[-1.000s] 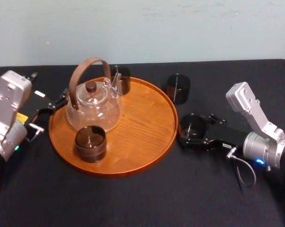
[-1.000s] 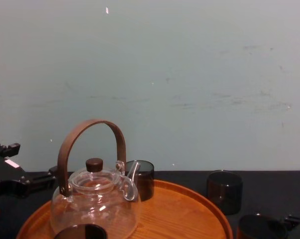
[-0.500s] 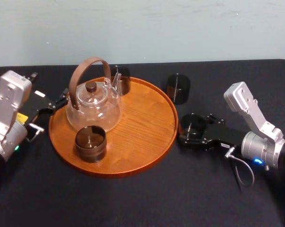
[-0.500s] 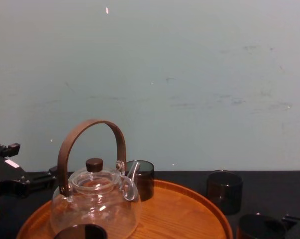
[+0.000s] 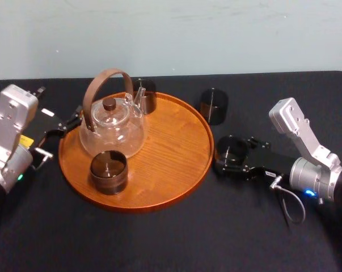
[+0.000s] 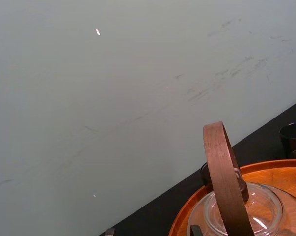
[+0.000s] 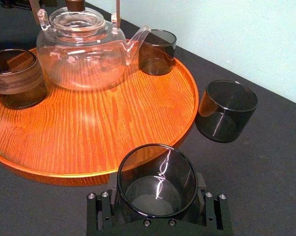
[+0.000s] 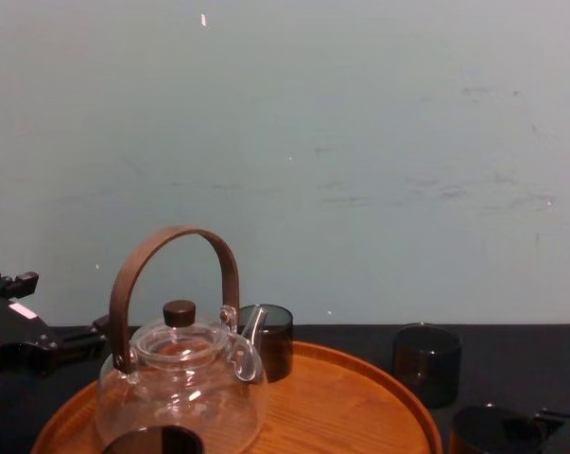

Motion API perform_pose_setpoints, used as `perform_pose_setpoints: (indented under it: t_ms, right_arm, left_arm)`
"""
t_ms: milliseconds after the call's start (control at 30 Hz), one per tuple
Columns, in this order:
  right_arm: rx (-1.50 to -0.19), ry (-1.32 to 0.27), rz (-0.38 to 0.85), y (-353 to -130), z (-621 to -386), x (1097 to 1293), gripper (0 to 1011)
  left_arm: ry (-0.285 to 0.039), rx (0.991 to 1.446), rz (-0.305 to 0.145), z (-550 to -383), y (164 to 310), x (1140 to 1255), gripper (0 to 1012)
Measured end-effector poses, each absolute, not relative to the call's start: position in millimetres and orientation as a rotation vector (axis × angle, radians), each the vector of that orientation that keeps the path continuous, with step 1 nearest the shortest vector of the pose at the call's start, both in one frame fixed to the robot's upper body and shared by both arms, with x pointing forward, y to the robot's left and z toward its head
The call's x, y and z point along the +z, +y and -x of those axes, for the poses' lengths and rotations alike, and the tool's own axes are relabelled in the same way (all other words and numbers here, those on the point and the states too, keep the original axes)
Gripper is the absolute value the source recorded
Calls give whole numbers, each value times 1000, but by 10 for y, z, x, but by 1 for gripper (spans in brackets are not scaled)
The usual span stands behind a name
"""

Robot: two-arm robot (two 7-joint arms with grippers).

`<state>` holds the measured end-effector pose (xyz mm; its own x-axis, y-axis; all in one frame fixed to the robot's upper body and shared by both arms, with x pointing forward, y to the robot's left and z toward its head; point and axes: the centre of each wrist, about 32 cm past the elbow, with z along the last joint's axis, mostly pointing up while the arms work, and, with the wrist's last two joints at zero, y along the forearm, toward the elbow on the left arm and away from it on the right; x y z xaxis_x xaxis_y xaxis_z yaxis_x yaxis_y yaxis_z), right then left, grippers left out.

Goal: Pick up the glass from the table and place it on the tray.

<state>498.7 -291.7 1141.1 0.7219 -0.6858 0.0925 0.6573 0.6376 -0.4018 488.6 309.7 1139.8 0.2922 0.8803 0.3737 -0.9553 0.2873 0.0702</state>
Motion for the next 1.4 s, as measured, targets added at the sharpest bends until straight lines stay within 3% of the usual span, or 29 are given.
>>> perform_pose_setpoints:
  t_ms: [467, 900, 1400]
  right_arm:
    - [-774, 74, 413, -2949, -4983, 11445, 907]
    - [-781, 48, 360, -3032, -4983, 11688, 907]
    - [-777, 12, 327, -2891, -5144, 11873, 906]
  left_arm:
    - [-285, 1248, -305, -4886, 3097, 11398, 1001]
    - [-285, 1248, -304, -4886, 3097, 11398, 1001]
    - [-285, 1248, -304, -4886, 3097, 11398, 1002]
